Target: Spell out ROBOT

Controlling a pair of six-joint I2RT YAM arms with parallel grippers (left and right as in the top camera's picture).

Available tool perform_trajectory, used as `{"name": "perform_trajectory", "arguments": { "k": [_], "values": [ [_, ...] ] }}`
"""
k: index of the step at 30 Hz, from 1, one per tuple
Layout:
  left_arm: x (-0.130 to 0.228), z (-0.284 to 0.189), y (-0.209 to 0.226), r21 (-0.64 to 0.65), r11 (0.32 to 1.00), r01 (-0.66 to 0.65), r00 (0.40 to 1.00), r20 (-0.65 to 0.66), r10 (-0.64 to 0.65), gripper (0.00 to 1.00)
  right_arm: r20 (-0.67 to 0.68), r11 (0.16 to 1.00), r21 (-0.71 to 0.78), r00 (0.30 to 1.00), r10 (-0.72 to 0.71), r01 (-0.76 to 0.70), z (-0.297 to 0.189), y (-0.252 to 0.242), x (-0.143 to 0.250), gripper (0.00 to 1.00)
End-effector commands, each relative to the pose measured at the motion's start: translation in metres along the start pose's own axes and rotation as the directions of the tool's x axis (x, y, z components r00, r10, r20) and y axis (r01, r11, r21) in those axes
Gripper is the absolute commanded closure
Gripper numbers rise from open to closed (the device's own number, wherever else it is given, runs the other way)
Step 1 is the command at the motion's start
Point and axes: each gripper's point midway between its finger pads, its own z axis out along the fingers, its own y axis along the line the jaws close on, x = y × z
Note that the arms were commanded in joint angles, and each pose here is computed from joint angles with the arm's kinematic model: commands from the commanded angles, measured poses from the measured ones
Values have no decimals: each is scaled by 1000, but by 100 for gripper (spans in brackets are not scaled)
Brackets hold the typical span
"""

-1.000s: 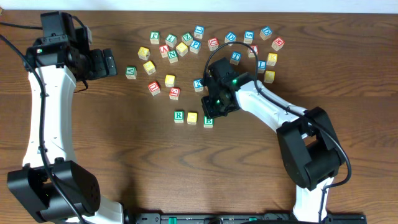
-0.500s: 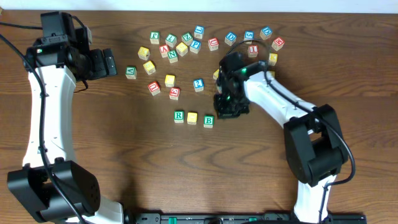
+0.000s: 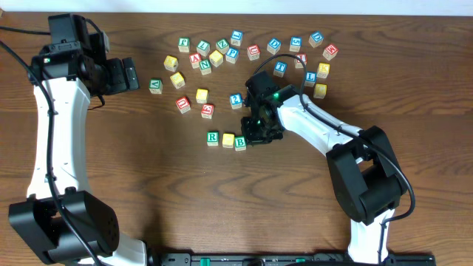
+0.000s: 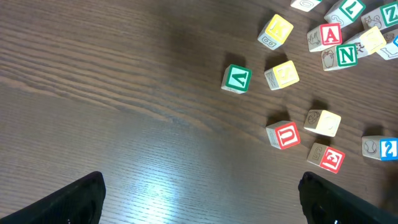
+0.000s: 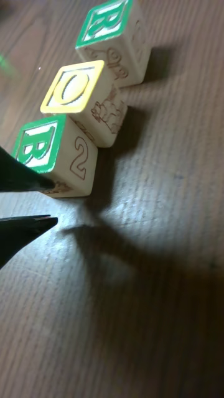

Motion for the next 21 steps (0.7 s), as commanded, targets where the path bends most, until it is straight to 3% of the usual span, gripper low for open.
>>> {"name": "perform_trajectory", "arguments": {
  "k": [1, 9, 15, 17, 21],
  "values": [
    [-8, -11, -2, 10, 1000, -4, 999, 34, 3, 2, -7, 1000, -10, 1000, 7, -7, 4, 4, 2, 91],
    [-8, -11, -2, 10, 1000, -4, 999, 34, 3, 2, 20, 1000, -4, 1000, 10, -10, -3, 1, -6, 96],
    [-8, -11, -2, 10, 1000, -4, 999, 33, 3, 2, 144, 999, 53, 990, 0, -8, -65, -15, -48, 92],
    [-8, -11, -2, 10, 1000, -4, 999, 33, 3, 2, 199, 997, 71, 980, -22, 8, -88, -17, -66, 85],
    [-8, -11, -2, 10, 1000, -4, 999, 34, 3, 2, 334, 995, 95, 941, -64, 34, -120, -17, -103, 59]
  ]
}}
